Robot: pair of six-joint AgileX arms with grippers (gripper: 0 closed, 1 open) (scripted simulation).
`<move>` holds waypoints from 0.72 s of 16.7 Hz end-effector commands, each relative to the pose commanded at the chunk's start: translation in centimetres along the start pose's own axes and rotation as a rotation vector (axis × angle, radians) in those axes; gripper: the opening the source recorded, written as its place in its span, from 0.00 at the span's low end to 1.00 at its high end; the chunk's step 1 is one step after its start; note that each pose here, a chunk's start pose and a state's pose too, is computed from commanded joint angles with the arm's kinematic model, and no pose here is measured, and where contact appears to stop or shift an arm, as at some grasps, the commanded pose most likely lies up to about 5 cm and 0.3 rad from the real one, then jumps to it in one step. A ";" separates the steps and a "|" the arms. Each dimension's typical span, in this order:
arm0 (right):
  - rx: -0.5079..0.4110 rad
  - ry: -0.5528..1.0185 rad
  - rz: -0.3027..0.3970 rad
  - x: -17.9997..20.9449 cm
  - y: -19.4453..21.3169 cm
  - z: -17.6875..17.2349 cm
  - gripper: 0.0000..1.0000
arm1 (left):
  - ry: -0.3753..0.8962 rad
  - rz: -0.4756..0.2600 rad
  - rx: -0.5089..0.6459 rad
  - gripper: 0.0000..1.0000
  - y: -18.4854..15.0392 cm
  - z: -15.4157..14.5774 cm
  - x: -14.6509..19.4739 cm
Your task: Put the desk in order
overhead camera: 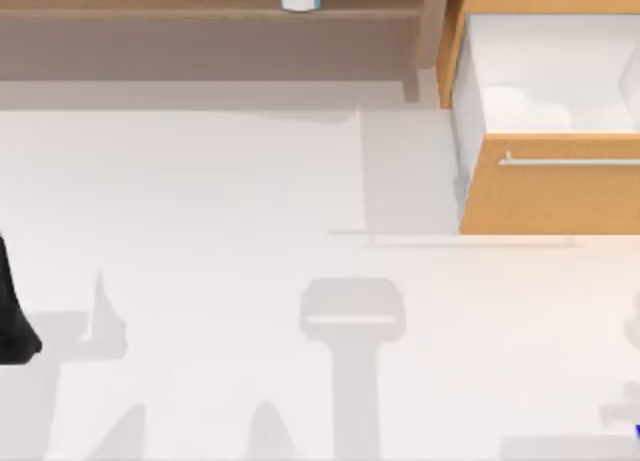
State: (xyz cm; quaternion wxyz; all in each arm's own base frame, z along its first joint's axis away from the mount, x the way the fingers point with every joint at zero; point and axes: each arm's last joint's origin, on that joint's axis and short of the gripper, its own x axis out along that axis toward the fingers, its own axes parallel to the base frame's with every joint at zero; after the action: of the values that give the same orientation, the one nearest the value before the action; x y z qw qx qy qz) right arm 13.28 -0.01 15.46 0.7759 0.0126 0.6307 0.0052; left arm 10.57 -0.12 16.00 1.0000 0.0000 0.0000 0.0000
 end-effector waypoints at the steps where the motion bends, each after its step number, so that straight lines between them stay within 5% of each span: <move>1: 0.005 0.024 -0.007 0.4 -0.1 -0.3 0.00 | 0.000 0.000 0.000 1.00 0.0 0.0 0.0; 9: 0.016 0.102 -0.018 1.5 -0.2 -1.1 0.00 | 0.000 0.000 0.000 1.00 0.0 0.0 0.0; 12: 0.016 0.102 -0.018 1.5 -0.2 -1.1 0.23 | 0.000 0.000 0.000 1.00 0.0 0.0 0.0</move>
State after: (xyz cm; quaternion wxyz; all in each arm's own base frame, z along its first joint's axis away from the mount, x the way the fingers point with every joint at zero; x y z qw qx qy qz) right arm 12.50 -0.18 13.75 0.7427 0.0128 0.6695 -0.0062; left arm 10.57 -0.12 16.00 1.0000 0.0000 0.0000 0.0000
